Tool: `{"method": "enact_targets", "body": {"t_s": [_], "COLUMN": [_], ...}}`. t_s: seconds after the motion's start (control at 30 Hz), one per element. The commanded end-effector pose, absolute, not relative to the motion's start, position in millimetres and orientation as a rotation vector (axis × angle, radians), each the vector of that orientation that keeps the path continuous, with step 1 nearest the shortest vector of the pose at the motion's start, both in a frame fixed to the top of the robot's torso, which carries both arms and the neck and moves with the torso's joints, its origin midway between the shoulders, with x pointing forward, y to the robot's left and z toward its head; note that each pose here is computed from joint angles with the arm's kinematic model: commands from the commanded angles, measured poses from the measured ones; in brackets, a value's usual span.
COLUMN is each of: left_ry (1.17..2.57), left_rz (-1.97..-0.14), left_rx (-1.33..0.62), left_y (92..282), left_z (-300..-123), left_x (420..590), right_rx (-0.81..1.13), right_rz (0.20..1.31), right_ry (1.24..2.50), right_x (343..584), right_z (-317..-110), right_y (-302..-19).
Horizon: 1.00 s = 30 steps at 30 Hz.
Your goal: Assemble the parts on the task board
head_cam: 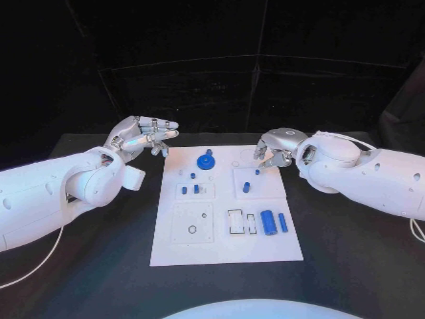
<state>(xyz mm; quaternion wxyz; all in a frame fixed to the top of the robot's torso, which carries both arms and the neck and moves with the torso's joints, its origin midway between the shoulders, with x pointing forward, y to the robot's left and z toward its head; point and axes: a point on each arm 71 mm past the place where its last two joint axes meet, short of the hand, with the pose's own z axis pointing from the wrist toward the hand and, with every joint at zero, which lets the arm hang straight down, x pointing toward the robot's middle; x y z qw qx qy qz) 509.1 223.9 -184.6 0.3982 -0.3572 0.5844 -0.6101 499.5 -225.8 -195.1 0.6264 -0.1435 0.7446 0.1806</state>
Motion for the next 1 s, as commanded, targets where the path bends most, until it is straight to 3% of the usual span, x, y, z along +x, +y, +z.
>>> {"method": "enact_targets", "body": {"t_s": [0.03,1.0], "left_ry": [1.38,1.371], "left_rz": [-1.598,-1.58], "left_rx": [-0.98,-0.997], "left_y": [227.4,232.6], "left_z": [-180.3,-180.4], "left_x": [508.4,505.4], "right_rx": [-0.387,-0.414], "right_rz": [0.376,0.386], "right_ry": [1.729,1.806], "right_x": [498.3,496.0], "right_z": [-198.6,-221.4], "right_y": [-223.5,-214.4]}}
